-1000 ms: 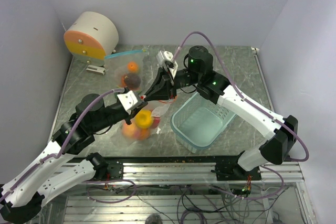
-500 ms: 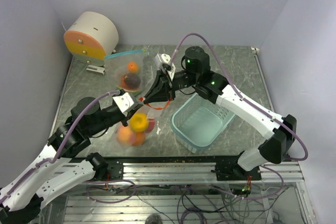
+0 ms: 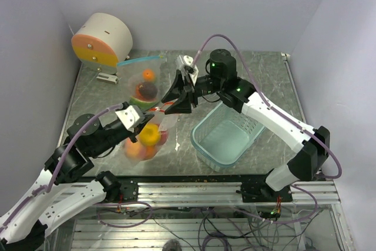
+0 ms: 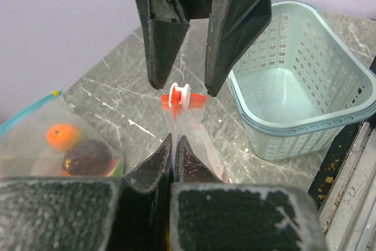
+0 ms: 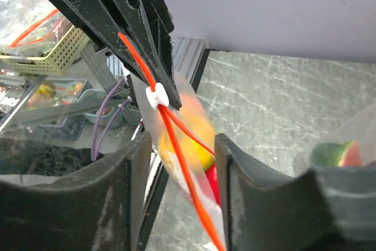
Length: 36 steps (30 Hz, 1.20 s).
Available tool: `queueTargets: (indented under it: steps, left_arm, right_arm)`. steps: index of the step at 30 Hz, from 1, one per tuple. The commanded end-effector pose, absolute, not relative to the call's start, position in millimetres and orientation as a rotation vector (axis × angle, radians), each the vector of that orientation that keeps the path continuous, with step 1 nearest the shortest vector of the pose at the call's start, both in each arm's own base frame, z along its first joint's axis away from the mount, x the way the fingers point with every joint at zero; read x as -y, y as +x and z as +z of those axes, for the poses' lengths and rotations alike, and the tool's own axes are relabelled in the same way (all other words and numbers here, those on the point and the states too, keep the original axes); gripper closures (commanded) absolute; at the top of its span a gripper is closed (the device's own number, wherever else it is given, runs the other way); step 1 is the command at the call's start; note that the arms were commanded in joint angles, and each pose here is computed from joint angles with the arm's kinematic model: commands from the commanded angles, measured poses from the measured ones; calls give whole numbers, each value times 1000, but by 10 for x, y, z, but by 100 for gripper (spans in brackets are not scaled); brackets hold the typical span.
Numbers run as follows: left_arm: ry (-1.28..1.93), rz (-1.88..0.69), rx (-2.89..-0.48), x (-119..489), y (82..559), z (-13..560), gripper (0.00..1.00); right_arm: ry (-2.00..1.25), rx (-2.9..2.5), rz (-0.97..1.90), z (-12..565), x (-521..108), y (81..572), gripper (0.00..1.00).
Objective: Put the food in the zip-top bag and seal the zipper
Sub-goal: Zip the zipper food storage bag at the center of the board.
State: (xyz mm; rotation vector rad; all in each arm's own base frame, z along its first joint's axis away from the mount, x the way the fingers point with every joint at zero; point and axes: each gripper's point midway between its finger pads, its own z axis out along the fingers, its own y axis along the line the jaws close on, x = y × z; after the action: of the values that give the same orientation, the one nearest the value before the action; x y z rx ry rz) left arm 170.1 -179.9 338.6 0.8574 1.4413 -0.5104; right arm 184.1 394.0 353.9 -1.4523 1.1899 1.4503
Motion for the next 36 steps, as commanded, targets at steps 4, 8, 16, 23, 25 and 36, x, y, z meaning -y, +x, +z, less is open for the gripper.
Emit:
queueTargets:
  steps: [4, 8, 16, 23, 25, 36]
  left_arm:
    - [782, -525, -1371, 1784, 1731, 3662, 93]
    - [781, -526, -1374, 1798, 1743, 3660, 93]
    - [782, -534, -1369, 1834, 1760, 3675, 93]
    - [785, -530, -1373, 1840, 1774, 3672, 93]
    - [785, -527, -1373, 1839, 1776, 3671, 93]
    - [785, -523, -1381, 1820, 1770, 3648, 93]
  right_arm:
    - [-1389, -1061, 1448, 3906, -3900, 1810, 38]
    - [-1396, -1055, 1490, 3939, -3943, 1790, 38]
    - [-1351, -1062, 1515, 3931, -4047, 1821, 39]
    - [-1393, -1082, 1538, 3784, -4153, 1781, 46]
    - [-1399, -1082, 1542, 3768, -4151, 1767, 48]
    - [-1394, -1114, 1542, 3747, -4160, 1788, 99]
